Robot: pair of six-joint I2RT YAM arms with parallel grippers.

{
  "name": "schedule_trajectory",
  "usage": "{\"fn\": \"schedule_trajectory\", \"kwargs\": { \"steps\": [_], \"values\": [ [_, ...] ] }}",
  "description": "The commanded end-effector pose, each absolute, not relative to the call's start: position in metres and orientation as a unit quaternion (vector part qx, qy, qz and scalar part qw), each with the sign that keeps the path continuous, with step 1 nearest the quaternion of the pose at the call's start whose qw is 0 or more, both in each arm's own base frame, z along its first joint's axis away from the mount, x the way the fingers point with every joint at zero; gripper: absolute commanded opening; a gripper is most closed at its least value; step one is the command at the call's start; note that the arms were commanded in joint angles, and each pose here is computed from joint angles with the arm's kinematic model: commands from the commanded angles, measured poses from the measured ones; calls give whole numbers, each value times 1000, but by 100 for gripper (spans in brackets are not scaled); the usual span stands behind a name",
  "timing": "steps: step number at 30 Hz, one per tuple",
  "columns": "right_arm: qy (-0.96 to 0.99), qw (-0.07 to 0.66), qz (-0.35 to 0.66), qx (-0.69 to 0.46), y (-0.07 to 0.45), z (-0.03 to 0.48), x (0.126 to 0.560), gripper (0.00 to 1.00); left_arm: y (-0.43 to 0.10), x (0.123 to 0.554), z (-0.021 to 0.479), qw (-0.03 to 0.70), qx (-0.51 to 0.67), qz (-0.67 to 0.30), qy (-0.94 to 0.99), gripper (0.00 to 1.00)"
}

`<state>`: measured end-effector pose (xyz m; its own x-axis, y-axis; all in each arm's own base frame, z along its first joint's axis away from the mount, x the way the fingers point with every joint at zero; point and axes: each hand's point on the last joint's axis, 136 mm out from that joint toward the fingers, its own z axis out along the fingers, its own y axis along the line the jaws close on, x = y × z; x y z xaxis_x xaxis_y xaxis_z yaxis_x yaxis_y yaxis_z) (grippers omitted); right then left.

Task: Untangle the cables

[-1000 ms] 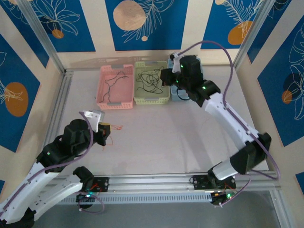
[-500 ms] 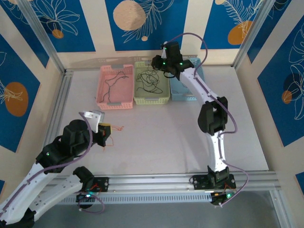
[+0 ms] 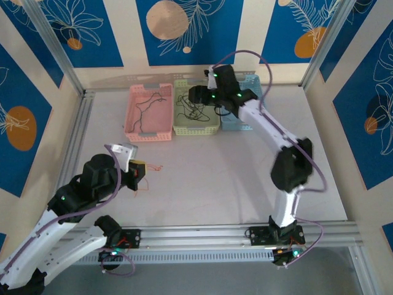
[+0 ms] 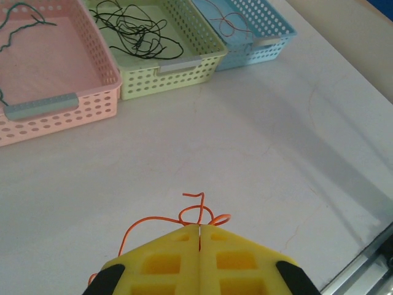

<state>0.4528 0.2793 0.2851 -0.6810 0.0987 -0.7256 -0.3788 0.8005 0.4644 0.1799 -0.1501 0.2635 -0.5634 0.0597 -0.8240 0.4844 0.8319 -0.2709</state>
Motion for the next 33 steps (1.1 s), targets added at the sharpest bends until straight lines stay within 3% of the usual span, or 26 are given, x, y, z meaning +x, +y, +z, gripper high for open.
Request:
{"fn": "schedule_trajectory", "kwargs": {
  "steps": [1, 7, 15, 24, 33],
  "values": [
    [770, 497, 372, -151, 276, 368, 404, 67, -166, 175, 285, 448, 175, -293, 826, 0],
    [709, 519, 420, -226, 261, 364, 301, 67, -194, 160, 304, 432, 224, -367, 793, 0],
    [632, 486, 491, -351, 273, 331, 187, 75, -221, 130, 334, 409, 284, -472, 728, 0],
    [573, 440, 512, -464, 298, 321, 129, 76, -230, 120, 339, 387, 298, -506, 711, 0],
    [548, 454, 473, -520, 323, 317, 117, 74, -234, 122, 339, 376, 298, -512, 712, 0]
  ]
}}
